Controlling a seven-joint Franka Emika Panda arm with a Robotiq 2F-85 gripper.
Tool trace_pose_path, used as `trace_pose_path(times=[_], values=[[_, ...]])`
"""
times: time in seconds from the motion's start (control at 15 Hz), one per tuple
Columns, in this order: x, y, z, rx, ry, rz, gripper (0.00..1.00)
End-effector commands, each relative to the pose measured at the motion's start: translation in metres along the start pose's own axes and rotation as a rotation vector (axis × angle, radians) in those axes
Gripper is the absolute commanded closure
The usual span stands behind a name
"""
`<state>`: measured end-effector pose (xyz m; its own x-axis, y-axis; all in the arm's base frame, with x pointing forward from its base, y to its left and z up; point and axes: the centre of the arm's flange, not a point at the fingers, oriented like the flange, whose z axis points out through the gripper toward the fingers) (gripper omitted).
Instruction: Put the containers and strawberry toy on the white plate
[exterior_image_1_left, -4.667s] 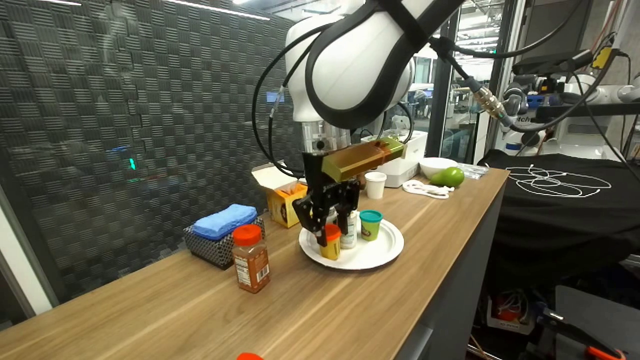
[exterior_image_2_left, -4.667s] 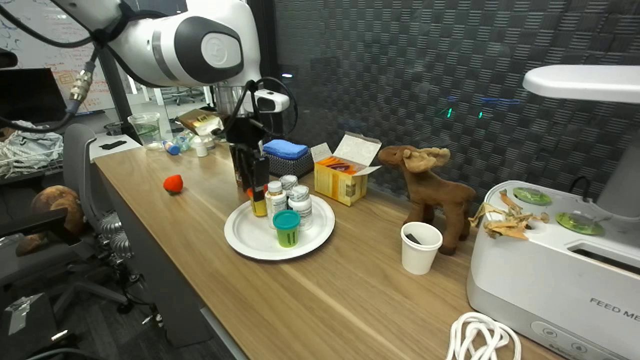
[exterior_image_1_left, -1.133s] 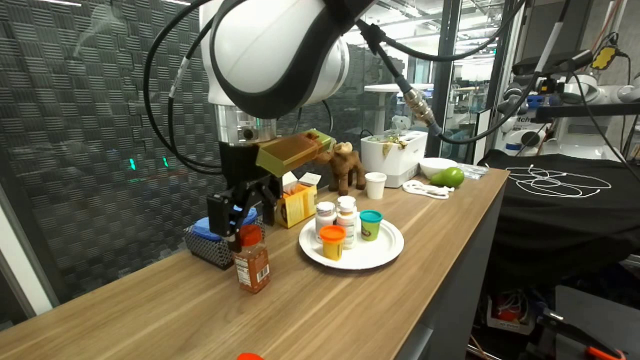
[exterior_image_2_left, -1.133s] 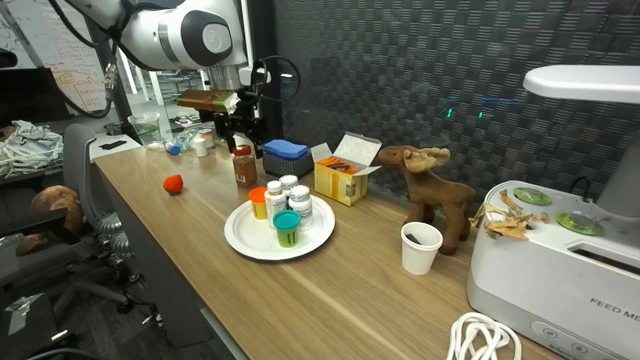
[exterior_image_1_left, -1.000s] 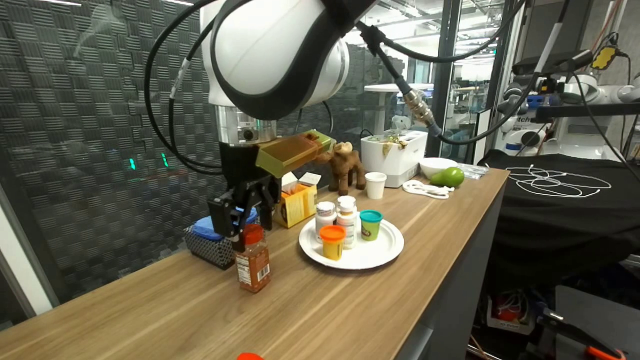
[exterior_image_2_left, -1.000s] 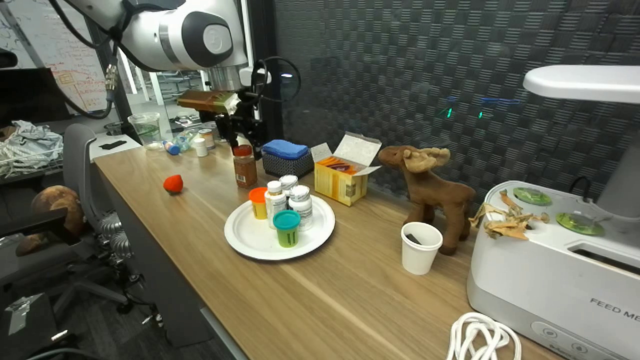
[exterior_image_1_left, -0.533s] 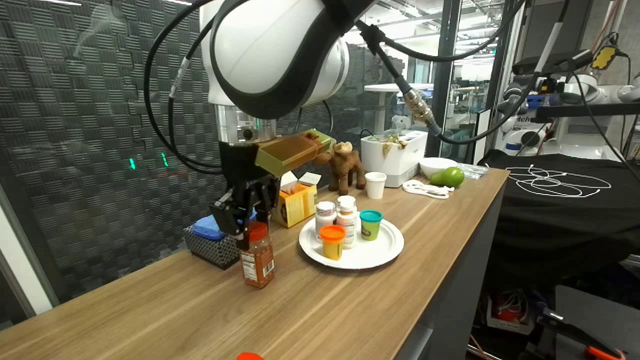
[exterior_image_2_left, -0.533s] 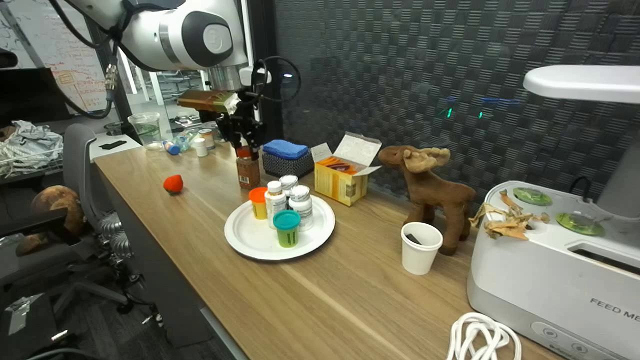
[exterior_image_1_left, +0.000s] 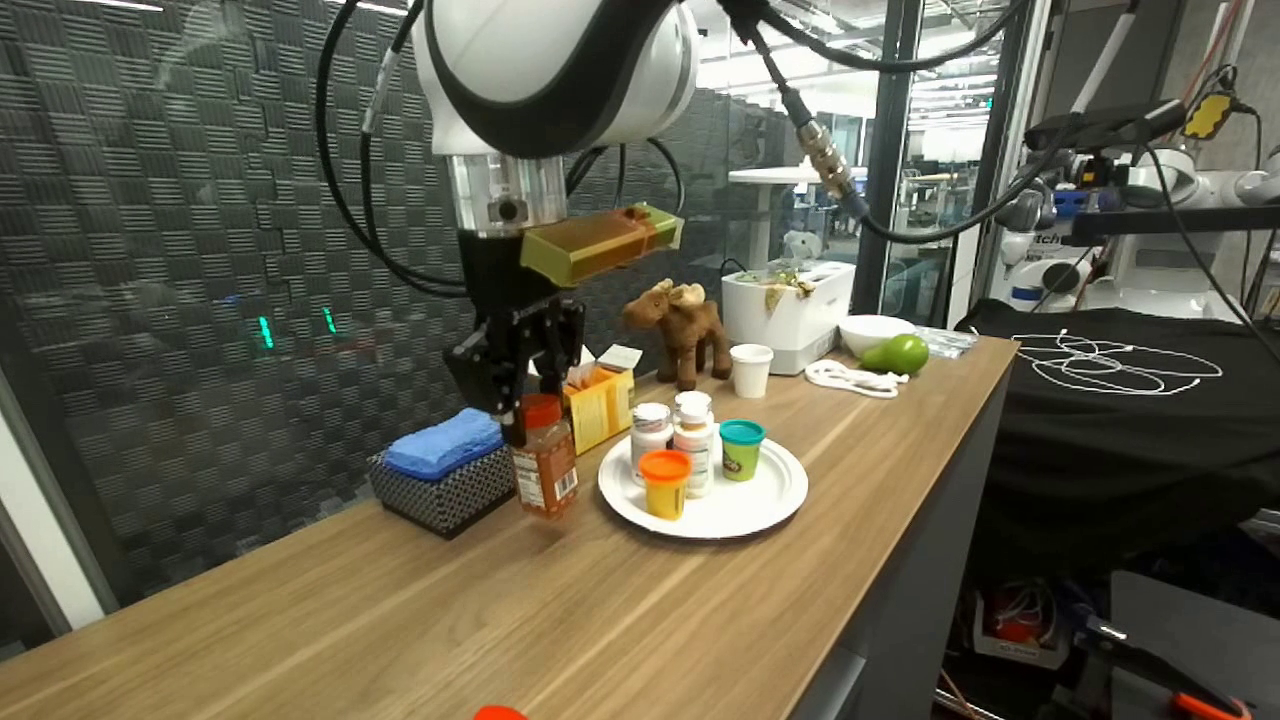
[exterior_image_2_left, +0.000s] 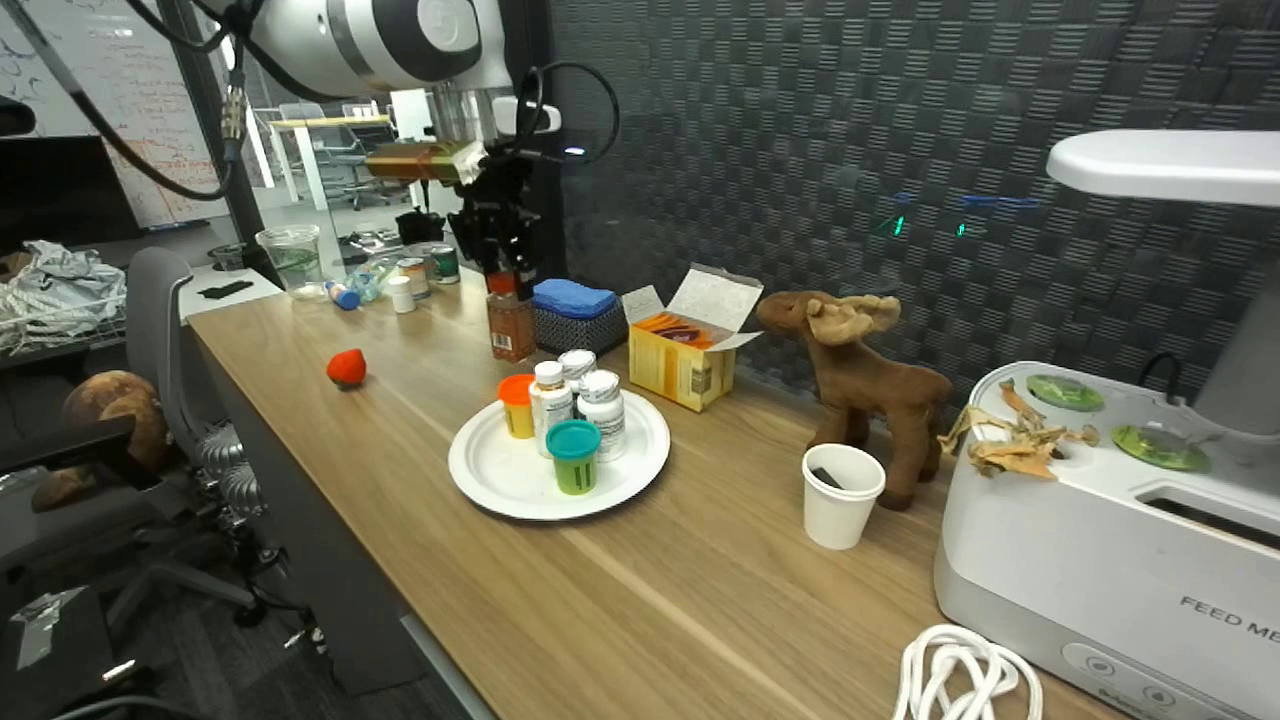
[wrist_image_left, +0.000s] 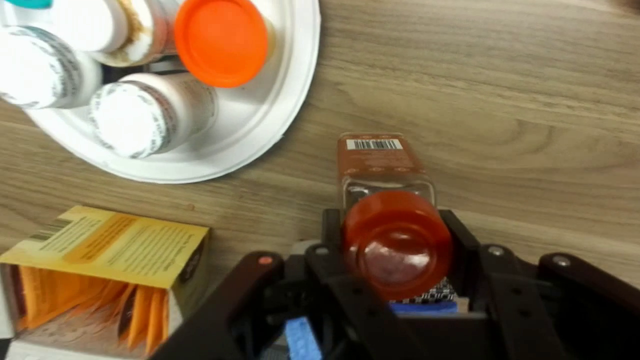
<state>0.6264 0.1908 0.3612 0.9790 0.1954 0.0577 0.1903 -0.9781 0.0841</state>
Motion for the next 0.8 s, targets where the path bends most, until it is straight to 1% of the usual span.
trace_pose_path(times=[0.0,0.27,0.47,0.73], values=[[0.000,0.023,-0.059,-0.051,0.039,0.060,0.76],[-0.021,0.060,-0.101,-0.079,0.064,0.133,0.76],[-0.042,0.083,-0.116,-0.084,0.082,0.187,0.76],[-0.077,0.107,-0.125,-0.091,0.101,0.276,0.76]])
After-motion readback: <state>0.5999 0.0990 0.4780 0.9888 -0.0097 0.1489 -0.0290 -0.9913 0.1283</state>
